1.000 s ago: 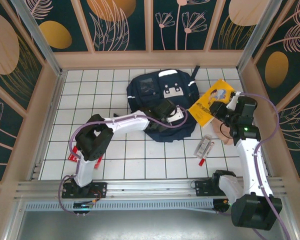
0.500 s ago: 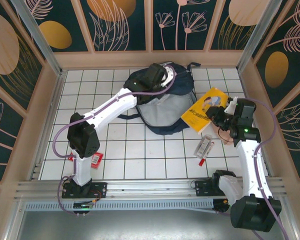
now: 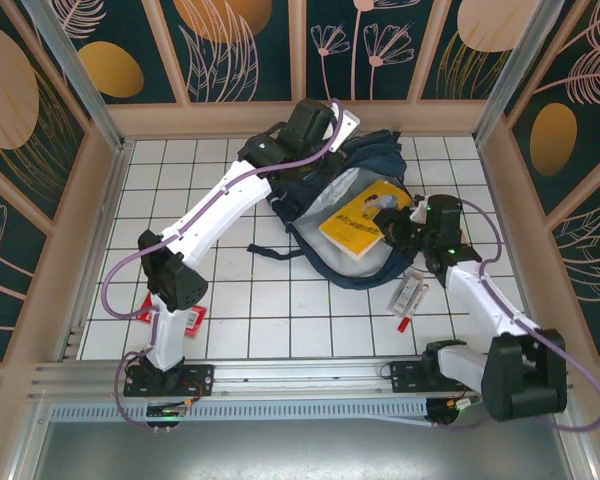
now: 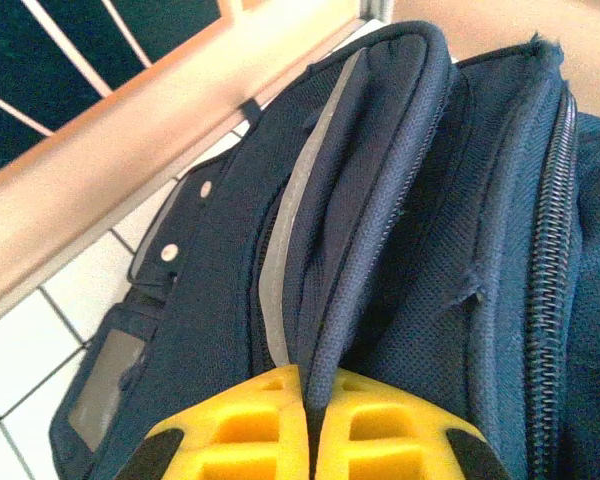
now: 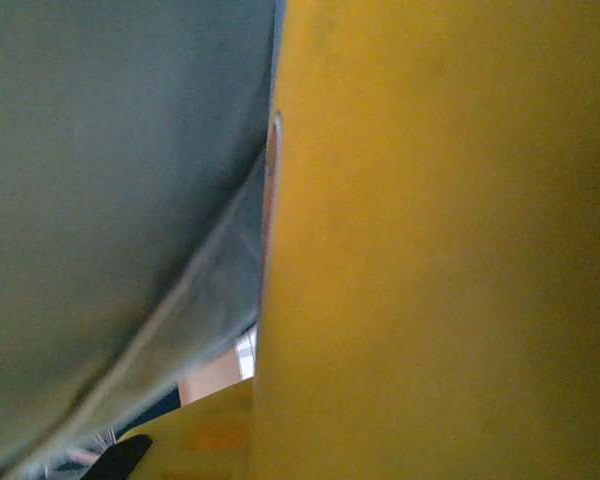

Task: Pack books, pencil case, and school supplies into a backpack

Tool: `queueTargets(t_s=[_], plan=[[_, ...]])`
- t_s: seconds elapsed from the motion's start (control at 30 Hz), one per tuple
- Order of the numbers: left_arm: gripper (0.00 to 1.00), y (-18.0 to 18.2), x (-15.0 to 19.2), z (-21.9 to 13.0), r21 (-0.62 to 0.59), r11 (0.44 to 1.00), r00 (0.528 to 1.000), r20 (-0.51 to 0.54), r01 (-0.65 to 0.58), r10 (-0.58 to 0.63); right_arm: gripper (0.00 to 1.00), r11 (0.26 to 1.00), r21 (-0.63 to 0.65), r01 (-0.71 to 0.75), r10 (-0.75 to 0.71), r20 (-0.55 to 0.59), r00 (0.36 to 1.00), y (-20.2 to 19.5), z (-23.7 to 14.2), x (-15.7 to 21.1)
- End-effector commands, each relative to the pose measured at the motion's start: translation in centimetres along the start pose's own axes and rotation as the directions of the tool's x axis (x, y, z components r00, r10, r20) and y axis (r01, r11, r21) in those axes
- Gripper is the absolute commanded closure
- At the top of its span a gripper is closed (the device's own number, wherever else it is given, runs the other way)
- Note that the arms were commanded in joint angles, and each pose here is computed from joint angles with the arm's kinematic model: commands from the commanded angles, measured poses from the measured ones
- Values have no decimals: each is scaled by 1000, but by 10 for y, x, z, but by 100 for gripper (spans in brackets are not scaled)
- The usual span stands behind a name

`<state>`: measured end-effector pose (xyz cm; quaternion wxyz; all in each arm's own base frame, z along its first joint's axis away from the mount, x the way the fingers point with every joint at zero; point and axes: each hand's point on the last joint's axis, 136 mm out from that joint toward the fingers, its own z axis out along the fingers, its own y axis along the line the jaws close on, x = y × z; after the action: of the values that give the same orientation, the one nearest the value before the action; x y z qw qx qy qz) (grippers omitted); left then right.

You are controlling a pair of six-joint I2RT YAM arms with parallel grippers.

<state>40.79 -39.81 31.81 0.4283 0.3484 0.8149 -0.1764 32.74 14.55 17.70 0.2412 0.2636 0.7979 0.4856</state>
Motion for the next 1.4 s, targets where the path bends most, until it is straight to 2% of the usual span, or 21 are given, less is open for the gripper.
queueTargets(t_s=[0.0,0.1,0.23,0.37,0.67,0.87,0.97,1.1,1.23,1.3,1.37], plan=[[100,-20,-46,-26,109,992,986,141,70,-85,100,989,-145,-44,76,227,971,29,15,-45],[100,-26,-42,-24,147,986,987,127,78,-97,100,984,-168,-52,92,240,966,33,44,-45],[100,-30,-42,-22,171,983,987,130,71,-94,100,984,-144,-101,130,208,970,30,84,-29],[100,-39,-52,-26,225,972,980,164,74,-113,100,981,-141,-131,166,274,947,24,108,-15],[100,-57,-56,-37,329,943,978,180,38,-103,100,950,-270,-158,217,202,955,42,174,-9],[100,-58,-60,-51,332,943,976,207,2,-75,98,954,-256,-157,206,179,962,27,217,-8],[100,-59,-60,-55,327,945,974,218,-18,-57,91,953,-236,-188,226,146,963,15,235,-4],[100,-54,-53,-50,301,953,975,218,-23,-46,83,950,-228,-213,247,132,960,9,237,1],[100,-32,-41,-38,178,984,977,208,6,-44,59,954,-160,-253,273,114,955,4,227,6],[100,-18,-37,-32,128,992,978,203,24,-50,51,951,-139,-277,292,101,951,2,219,8],[100,-3,-32,-25,83,995,979,192,48,-63,48,954,-110,-279,290,96,952,2,209,9]])
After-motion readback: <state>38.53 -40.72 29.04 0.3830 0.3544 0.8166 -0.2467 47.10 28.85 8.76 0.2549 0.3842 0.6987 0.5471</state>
